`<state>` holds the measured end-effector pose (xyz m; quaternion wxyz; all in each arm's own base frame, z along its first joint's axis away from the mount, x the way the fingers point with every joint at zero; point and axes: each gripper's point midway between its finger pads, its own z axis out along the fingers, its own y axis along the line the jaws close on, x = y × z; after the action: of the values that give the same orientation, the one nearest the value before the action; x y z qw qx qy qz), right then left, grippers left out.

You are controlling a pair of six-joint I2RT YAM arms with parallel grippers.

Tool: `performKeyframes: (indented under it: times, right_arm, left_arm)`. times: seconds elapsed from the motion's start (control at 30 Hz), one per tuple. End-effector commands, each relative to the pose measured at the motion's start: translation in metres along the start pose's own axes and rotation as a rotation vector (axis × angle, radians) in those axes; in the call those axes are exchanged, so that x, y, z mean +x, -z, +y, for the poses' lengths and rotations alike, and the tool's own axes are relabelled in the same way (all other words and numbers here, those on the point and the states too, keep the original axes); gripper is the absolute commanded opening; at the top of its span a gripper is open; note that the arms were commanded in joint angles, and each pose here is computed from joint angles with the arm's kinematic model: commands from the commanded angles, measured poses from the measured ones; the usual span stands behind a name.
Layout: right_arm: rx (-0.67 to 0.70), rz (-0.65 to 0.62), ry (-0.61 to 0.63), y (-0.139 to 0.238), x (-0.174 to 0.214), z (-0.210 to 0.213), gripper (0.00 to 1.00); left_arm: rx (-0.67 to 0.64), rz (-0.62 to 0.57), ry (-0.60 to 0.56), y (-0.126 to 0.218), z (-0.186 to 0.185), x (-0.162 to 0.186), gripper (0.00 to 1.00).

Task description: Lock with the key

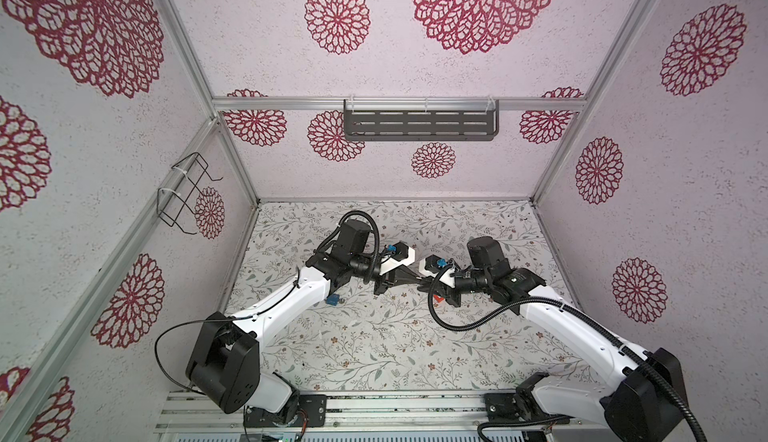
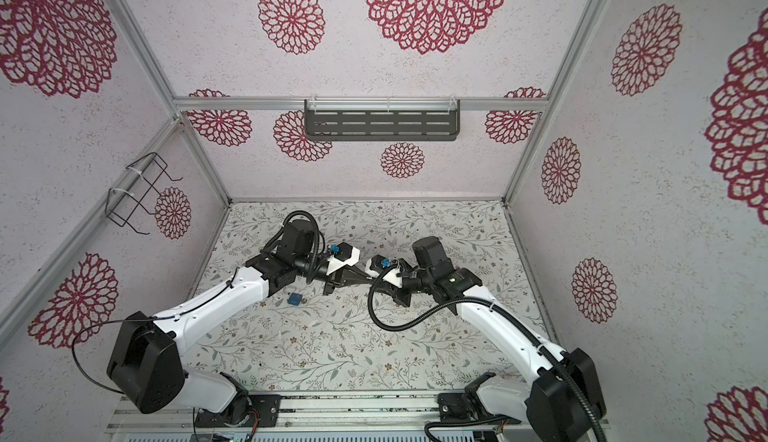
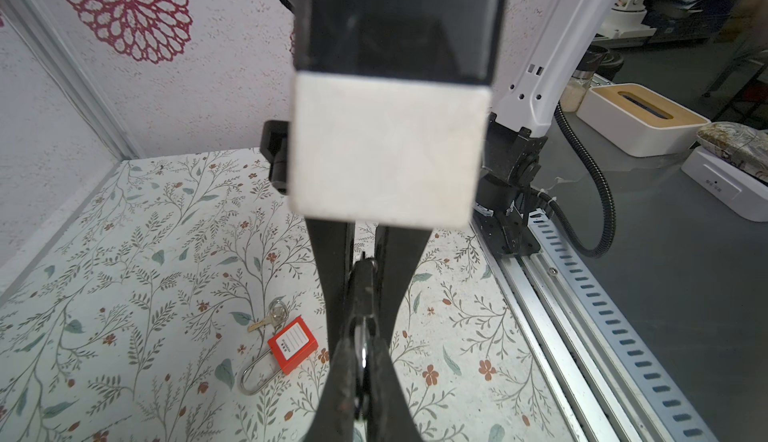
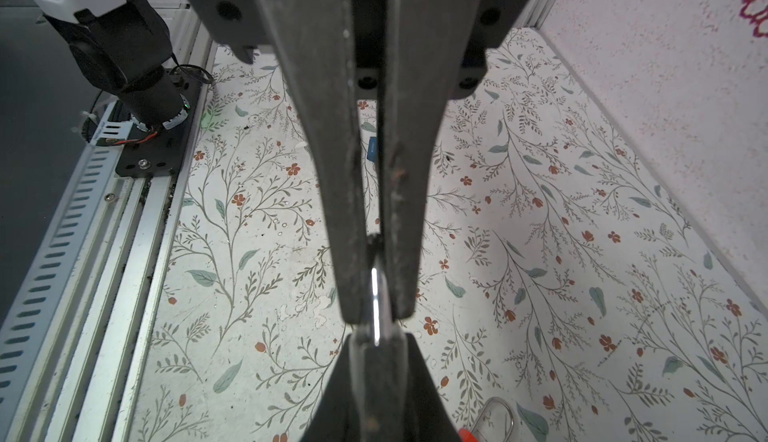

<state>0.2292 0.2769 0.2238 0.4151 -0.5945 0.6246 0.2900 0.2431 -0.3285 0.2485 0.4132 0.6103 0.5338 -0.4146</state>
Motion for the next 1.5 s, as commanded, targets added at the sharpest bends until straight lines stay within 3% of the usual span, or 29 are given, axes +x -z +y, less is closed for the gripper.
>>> performKeyframes:
  times: [0.0,0.07,0.4,0.67,1.2,1.47]
  right_arm:
    - [0.084,-0.169,0.182,0.022,-0.062,-0.011,0.00]
    - [0.093,-0.147,0.167,0.023,-0.055,-0.010,0.00]
    - [0.108,-0.101,0.132,0.026,-0.041,-0.007,0.42]
    - [0.109,-0.081,0.099,0.032,-0.032,0.002,0.54]
    - [0.199,-0.029,0.059,0.050,-0.014,0.008,0.51]
    - [0.167,-0.047,0.061,0.042,-0.019,0.006,0.39]
  left_arm:
    - [0.037,0.018,0.038,0.005,-0.017,0.004,0.00]
    - [0.022,0.018,0.040,0.011,-0.014,0.003,0.00]
    - [-0.022,0.024,0.029,0.024,-0.012,-0.003,0.00]
    - [-0.072,0.018,0.018,0.032,-0.007,-0.007,0.00]
    - [-0.083,-0.033,0.029,0.033,-0.011,-0.009,0.00]
    - [-0.079,-0.036,0.024,0.033,-0.013,-0.010,0.00]
